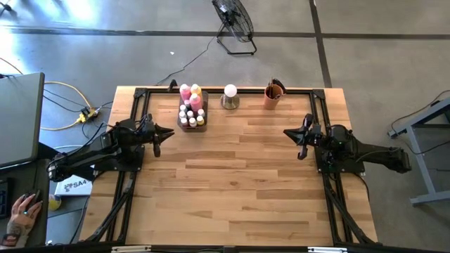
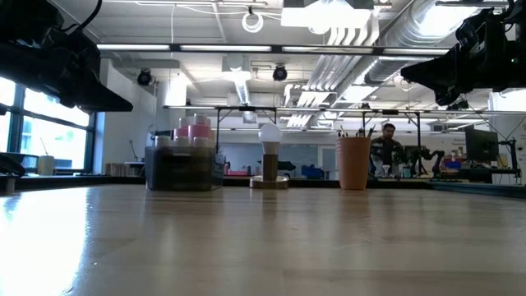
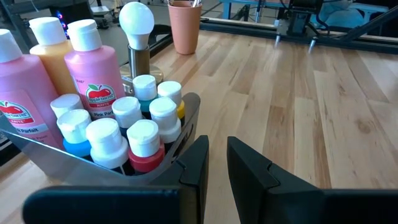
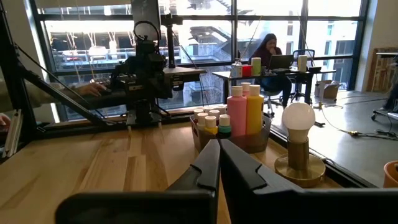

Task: Pick & Place Paint Supplies
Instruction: Return to Home Position

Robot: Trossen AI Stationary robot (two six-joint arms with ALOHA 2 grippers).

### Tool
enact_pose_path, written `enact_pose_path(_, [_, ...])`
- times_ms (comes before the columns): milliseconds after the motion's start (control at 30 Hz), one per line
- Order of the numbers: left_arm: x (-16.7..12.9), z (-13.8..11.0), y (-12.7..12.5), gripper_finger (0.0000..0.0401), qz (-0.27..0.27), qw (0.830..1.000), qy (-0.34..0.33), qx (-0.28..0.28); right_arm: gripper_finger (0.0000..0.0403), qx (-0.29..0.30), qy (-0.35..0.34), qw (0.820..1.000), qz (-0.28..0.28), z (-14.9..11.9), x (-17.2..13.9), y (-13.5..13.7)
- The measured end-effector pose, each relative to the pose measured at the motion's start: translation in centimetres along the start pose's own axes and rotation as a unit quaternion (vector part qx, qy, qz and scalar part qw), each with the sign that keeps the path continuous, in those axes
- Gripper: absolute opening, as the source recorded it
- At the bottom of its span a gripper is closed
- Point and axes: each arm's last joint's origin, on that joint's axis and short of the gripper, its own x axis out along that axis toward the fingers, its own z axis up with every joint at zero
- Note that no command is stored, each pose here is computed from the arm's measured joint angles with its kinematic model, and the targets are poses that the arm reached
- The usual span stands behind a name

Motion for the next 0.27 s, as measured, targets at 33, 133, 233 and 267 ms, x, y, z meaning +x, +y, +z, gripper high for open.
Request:
enact_pose_path(33, [0.0, 0.01, 0.0, 0.0054, 0.0, 1.0, 0.0, 0.0, 0.0006, 0.0, 0.0, 1.0, 0.0, 0.0, 0.0, 0.0])
enact_pose_path(133, [0.0, 0.01, 0.0, 0.0054, 0.0, 1.0, 0.0, 0.0, 0.0005, 0.0, 0.0, 1.0, 0.0, 0.0, 0.0, 0.0])
enact_pose_path(233, [0.0, 0.01, 0.0, 0.0054, 0.0, 1.0, 0.0, 0.0, 0.0006, 0.0, 0.0, 1.0, 0.0, 0.0, 0.0, 0.0])
enact_pose_path(267, [0.0, 0.01, 0.0, 0.0054, 0.0, 1.0, 0.0, 0.0, 0.0006, 0.0, 0.0, 1.0, 0.0, 0.0, 0.0, 0.0])
